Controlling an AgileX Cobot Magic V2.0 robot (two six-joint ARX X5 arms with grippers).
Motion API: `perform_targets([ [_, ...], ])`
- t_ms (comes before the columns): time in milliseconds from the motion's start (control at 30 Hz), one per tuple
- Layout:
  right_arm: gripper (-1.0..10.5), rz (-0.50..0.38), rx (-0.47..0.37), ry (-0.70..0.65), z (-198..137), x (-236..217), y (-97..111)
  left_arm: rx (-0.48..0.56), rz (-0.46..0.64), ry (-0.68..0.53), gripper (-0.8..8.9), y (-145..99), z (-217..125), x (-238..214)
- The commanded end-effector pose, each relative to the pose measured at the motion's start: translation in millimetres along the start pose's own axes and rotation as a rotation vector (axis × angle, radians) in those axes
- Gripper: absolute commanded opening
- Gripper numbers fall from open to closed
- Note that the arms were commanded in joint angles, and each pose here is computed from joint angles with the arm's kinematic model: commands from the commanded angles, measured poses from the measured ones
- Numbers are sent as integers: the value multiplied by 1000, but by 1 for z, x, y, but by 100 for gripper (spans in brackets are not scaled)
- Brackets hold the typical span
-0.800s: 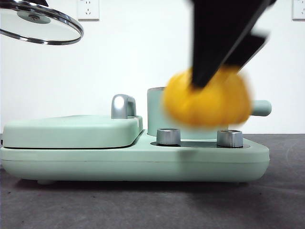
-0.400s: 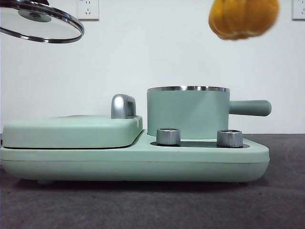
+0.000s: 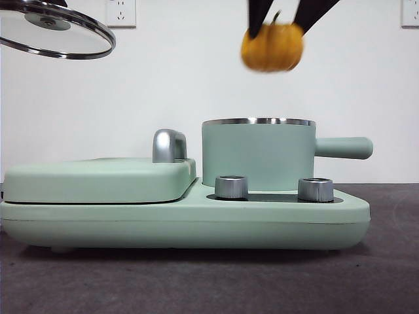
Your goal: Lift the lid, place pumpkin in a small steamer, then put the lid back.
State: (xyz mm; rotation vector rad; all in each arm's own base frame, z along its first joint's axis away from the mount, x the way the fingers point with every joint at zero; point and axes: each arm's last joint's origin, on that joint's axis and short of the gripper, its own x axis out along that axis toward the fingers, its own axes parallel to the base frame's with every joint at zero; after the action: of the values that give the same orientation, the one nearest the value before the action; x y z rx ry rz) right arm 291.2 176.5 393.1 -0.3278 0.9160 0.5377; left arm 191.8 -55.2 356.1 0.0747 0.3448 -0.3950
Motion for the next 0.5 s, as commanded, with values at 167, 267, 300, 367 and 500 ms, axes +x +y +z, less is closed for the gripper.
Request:
perform_targets([
  [167,347,19,-45,88,12,60,2,15,4,-49,10,0,8,-3],
  [267,347,22,-45,126,12,83,2,17,4,-49,10,0,8,-3],
  [300,347,24,-45,136,12,90,2,17,4,-49,10,0,8,-3],
  [367,347,26,-45,154,12,100,2,17,4,-49,10,0,8,-3],
  [500,347,33,-45,197,9,122,3,17,4,-48,10,0,8,-2],
])
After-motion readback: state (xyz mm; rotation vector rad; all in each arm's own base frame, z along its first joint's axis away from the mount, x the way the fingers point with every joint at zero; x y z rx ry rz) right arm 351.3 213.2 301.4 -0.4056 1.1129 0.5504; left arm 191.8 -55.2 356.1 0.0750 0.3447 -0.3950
